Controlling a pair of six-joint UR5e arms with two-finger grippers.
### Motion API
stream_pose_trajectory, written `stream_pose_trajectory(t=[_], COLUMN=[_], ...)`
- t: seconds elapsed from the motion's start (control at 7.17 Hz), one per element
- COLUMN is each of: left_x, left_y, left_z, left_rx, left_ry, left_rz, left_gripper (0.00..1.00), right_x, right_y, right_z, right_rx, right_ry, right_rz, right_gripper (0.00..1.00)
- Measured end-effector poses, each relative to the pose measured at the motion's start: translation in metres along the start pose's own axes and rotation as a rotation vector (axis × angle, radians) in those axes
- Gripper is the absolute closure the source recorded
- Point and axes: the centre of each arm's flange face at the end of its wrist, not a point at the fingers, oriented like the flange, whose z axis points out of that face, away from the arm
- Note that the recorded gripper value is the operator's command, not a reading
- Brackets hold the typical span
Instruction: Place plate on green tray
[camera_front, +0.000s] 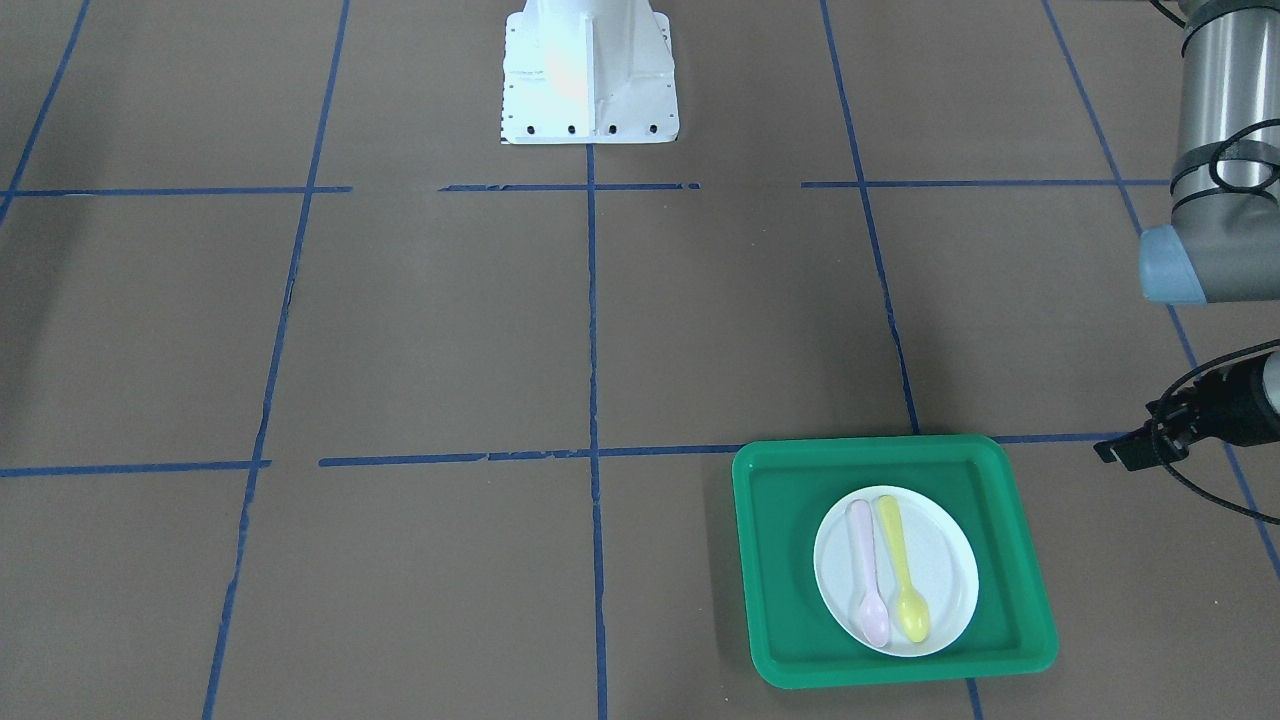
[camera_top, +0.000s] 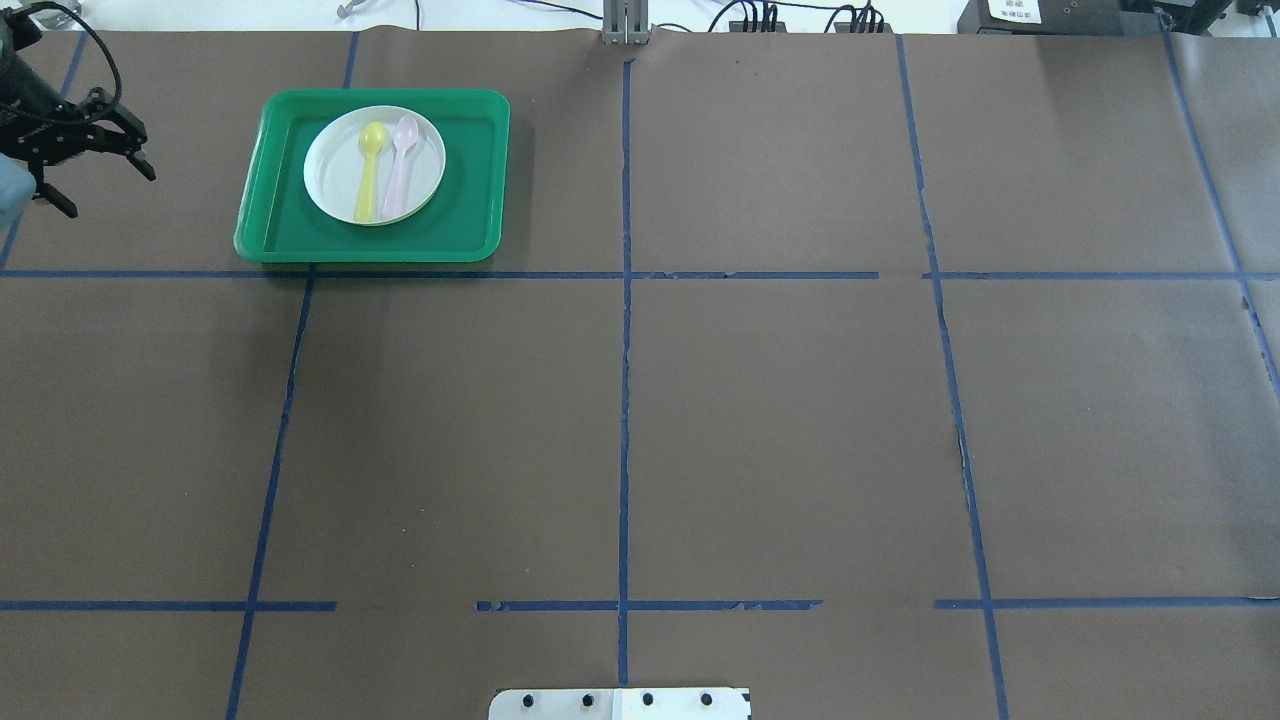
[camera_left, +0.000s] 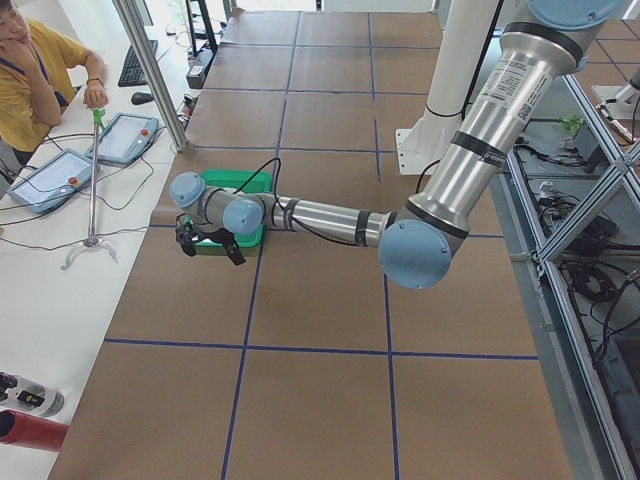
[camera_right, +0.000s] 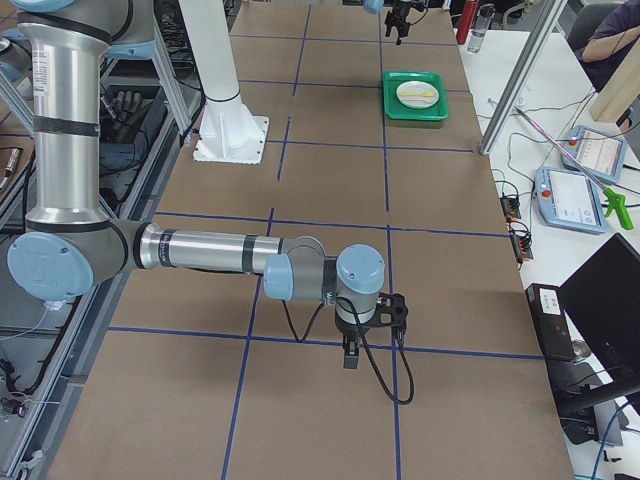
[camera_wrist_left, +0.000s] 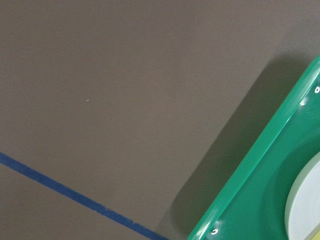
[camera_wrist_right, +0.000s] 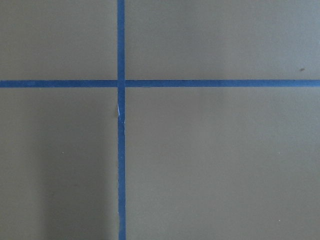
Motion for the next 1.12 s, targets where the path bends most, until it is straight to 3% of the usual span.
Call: stream_pose_trajectory(t=[0.42,1.12], left_x=[-0.068,-0.153], left_y=[0.033,0.075], left_z=[-0.010,-0.063], left_rx=[0.014,0.022], left_ry=[0.004,-0.029], left_rz=[0.049,0.299], left_gripper=[0.07,0.04], right_x=[0.000,0.000], right_y=[0.000,0.000], right_z=[0.000,0.000], right_rx=[0.000,0.000], right_ry=[0.000,0.000], right_rz=[0.000,0.000], right_gripper=[0.00,0.00])
